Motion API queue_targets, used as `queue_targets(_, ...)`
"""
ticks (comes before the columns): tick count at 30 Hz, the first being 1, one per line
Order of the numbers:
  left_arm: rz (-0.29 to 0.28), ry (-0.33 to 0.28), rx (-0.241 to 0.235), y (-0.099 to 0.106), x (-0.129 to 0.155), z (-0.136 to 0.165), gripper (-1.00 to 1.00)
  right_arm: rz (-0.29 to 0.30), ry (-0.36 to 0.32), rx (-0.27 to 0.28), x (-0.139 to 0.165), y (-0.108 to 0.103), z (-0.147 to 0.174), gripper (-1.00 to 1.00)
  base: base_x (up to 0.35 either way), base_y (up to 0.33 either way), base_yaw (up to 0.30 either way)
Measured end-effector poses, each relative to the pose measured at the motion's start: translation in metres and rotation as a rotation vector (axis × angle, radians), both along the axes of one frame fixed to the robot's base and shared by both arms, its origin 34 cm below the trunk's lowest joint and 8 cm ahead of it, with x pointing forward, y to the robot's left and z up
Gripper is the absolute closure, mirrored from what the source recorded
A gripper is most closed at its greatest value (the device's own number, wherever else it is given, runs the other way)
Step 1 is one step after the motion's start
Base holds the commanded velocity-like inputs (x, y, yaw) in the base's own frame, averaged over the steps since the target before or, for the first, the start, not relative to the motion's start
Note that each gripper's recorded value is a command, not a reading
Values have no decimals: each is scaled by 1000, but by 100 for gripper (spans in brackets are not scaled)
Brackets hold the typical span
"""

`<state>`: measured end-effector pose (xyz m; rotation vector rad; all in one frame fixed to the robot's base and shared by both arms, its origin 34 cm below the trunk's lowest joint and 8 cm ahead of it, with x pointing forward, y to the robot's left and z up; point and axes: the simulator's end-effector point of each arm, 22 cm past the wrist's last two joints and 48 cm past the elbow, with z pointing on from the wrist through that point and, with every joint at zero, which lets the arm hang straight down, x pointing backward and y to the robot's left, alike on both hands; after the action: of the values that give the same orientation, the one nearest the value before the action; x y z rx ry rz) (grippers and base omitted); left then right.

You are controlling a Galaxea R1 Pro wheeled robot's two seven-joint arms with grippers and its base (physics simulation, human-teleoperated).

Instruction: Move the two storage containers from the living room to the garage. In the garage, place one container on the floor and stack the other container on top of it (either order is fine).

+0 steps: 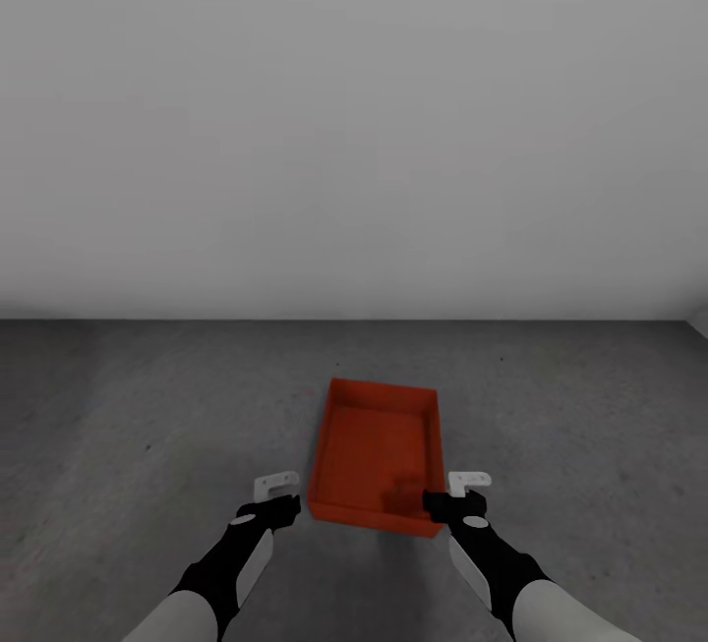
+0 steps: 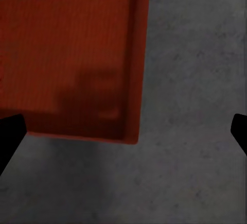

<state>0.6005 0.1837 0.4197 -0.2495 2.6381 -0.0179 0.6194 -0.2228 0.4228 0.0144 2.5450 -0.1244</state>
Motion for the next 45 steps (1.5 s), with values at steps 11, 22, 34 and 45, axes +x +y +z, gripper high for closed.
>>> queue_targets(11, 2, 2, 2, 1, 2, 21, -100, 0, 1, -2, 2, -1, 21, -100, 0, 0, 0)
queue_targets(22, 1, 10, 1, 1, 1, 39, -100, -3, 2, -4, 4, -4, 41, -100, 0, 0, 0)
queue_targets(34, 1, 20, 1, 2, -1, 59, -100, -6, 21, -13, -2, -13, 57, -100, 0, 0, 0)
queue_targets(45, 1, 21, 2, 2, 0, 77, -100, -8, 22, -20, -1, -16, 76, -100, 0, 0, 0)
